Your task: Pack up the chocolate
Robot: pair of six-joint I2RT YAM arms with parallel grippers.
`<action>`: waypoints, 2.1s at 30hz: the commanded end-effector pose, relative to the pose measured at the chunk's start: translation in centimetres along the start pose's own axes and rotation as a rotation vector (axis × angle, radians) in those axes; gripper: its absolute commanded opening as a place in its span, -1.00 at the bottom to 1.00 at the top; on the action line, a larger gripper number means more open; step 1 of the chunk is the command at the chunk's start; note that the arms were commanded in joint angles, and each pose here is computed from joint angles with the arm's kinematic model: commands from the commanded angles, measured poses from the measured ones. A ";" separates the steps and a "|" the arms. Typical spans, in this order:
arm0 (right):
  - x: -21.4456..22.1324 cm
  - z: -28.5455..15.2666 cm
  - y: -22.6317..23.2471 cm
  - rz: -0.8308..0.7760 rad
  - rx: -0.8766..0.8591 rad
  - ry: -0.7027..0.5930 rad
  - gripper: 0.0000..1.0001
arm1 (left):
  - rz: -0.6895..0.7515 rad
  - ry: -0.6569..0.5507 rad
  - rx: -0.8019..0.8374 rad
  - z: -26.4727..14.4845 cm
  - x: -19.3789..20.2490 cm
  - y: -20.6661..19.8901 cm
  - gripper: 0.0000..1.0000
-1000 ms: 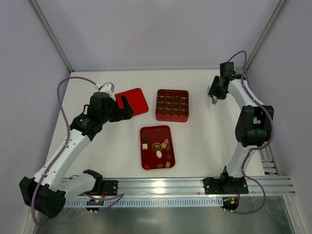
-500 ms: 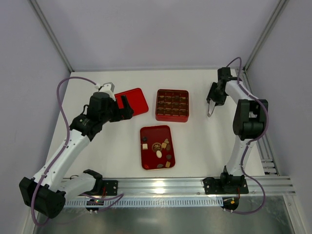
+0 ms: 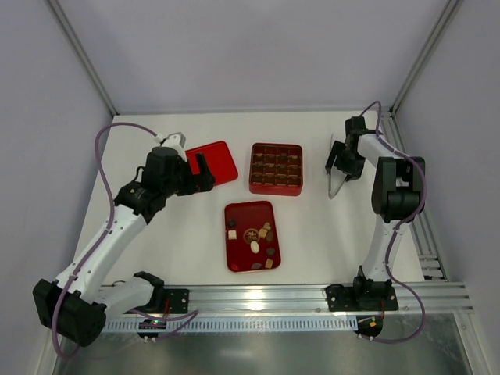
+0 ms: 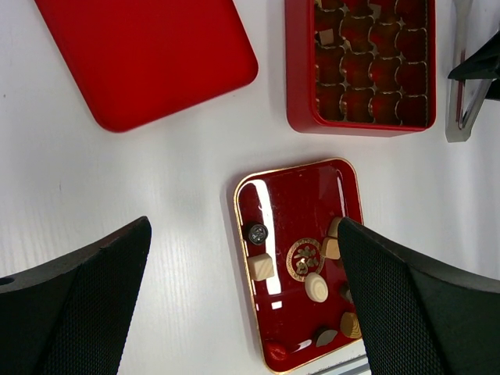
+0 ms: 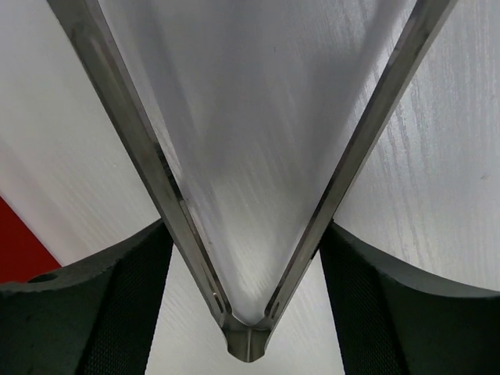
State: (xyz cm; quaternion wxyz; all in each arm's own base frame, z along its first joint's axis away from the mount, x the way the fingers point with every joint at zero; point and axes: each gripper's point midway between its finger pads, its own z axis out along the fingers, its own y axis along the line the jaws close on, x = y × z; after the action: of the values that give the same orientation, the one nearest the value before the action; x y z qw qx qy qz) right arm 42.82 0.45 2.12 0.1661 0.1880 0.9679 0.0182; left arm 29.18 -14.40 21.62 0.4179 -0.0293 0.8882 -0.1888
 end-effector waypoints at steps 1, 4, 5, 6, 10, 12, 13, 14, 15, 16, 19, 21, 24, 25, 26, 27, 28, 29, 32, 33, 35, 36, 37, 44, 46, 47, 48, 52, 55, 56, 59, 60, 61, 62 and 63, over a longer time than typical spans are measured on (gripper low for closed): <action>0.3 0.1 0.0 0.008 -0.014 -0.010 0.53 | 0.011 -0.003 0.015 0.0 -0.4 -0.4 0.99; 0.7 0.2 -0.1 0.017 -0.015 -0.013 0.68 | 0.012 0.004 0.008 0.3 -0.3 -0.3 0.99; 1.1 0.2 -0.2 0.020 -0.014 -0.009 0.74 | 0.012 0.008 0.006 0.4 -0.2 -0.2 0.99; 0.9 -0.3 -0.2 0.023 -0.021 -0.027 0.77 | 0.013 0.012 0.003 0.5 -0.1 -0.2 0.99; 1.5 -1.8 -0.4 0.043 -0.036 -0.068 0.84 | 0.017 0.018 -0.026 0.9 0.0 0.4 0.99; 0.8 -3.6 -0.1 0.050 -0.058 -0.125 0.85 | 0.015 0.012 -0.056 1.2 0.0 0.9 1.00; 1.2 -3.9 -0.3 0.051 -0.061 -0.128 0.86 | 0.012 0.015 -0.066 1.4 0.0 1.1 1.00; 1.1 -4.5 -0.2 0.052 -0.070 -0.148 0.86 | 0.011 0.020 -0.097 1.8 0.1 1.6 0.99; 0.6 -6.0 -0.1 0.054 -0.085 -0.186 0.86 | -0.007 0.026 -0.116 2.1 0.2 1.9 0.99; 1.0 -6.4 -0.1 0.053 -0.090 -0.193 0.87 | -0.015 0.023 -0.130 2.2 -0.2 1.9 0.99; 0.8 -9.5 1.2 0.027 -0.166 -0.263 0.88 | -0.054 0.048 -0.227 3.4 -0.4 3.9 0.99; 1.1 -11.3 3.4 -0.031 -0.214 -0.296 0.88 | -0.108 0.053 -0.283 4.3 -1.5 5.8 0.99; 0.5 -14.3 6.1 -0.074 -0.282 -0.352 0.88 | -0.198 0.054 -0.344 6.6 -2.7 8.5 1.00; 0.0 -15.7 7.8 -0.100 -0.314 -0.383 0.88 | -0.208 0.061 -0.334 7.4 -2.8 8.8 1.00; -0.3 -16.3 8.6 -0.110 -0.328 -0.395 0.88 | -0.216 0.043 -0.326 8.4 -3.9 8.8 0.96; -0.6 -16.8 9.7 -0.125 -0.348 -0.404 0.88 | -0.222 0.077 -0.339 10.1 -3.3 9.7 0.93; -1.4 -18.5 11.6 -0.147 -0.392 -0.432 0.87 | -0.227 0.088 -0.340 11.1 -3.6 10.2 0.90; -1.3 -18.8 12.5 -0.164 -0.402 -0.421 0.86 | -0.225 0.102 -0.357 11.8 -3.6 10.8 0.86; -1.6 -19.3 16.7 -0.217 -0.466 -0.412 0.86 | -0.233 0.146 -0.395 14.5 -3.6 12.5 0.69; -1.5 -19.6 17.7 -0.229 -0.484 -0.410 0.86 | -0.234 0.164 -0.401 15.3 -3.3 12.9 0.66; -1.2 -20.7 20.4 -0.261 -0.536 -0.410 0.83 | -0.238 0.204 -0.433 17.0 -2.6 14.2 0.63; -0.8 -19.9 21.3 -0.275 -0.535 -0.387 0.82 | -0.238 0.218 -0.443 17.4 -2.3 14.7 0.57; -1.0 -20.7 22.2 -0.285 -0.555 -0.399 0.82 | -0.246 0.238 -0.453 18.2 -1.9 15.3 0.54; 0.6 -19.4 25.6 -0.361 -0.573 -0.362 0.76 | -0.295 0.271 -0.423 20.9 -1.2 17.7 0.22; 0.7 -18.8 26.2 -0.371 -0.576 -0.350 0.75 | -0.302 0.275 -0.411 21.3 -1.0 18.0 0.12; 0.7 -18.7 26.5 -0.375 -0.583 -0.347 0.75 | -0.303 0.269 -0.410 21.5 -1.1 18.2 0.00; 0.8 -18.6 26.9 -0.381 -0.599 -0.339 0.75 | -0.318 0.290 -0.372 21.9 -0.7 17.8 -0.07; 0.6 -18.8 29.6 -0.422 -0.655 -0.331 0.74 | -0.346 0.304 -0.349 22.7 0.0 17.9 -0.37; 0.4 -17.7 31.6 -0.453 -0.683 -0.310 0.74 | -0.363 0.320 -0.328 23.3 0.6 17.6 -0.66; 0.6 -16.4 32.1 -0.458 -0.682 -0.288 0.74 | -0.370 0.326 -0.323 23.3 0.9 17.6 -0.84; 0.7 -16.2 33.8 -0.478 -0.731 -0.279 0.74 | -0.407 0.332 -0.274 23.3 0.6 17.0 -1.00; 0.7 -15.4 34.2 -0.482 -0.737 -0.269 0.74 | -0.420 0.330 -0.261 23.2 0.6 16.8 -1.00; 0.6 -15.2 34.6 -0.486 -0.750 -0.271 0.74 | -0.422 0.317 -0.245 23.0 0.2 16.6 -0.99; 0.9 -14.8 34.9 -0.497 -0.764 -0.260 0.74 | -0.432 0.317 -0.221 22.9 0.1 16.3 -1.00; 0.9 -14.2 35.2 -0.502 -0.767 -0.255 0.73 | -0.437 0.311 -0.209 22.8 -0.2 16.2 -0.99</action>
State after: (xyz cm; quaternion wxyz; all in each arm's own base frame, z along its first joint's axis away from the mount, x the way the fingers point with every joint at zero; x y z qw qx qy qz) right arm 49.56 32.05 16.94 0.3250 -0.0940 0.8992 0.2774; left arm 48.20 -5.91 2.40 0.2252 -0.2310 0.9353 -0.1452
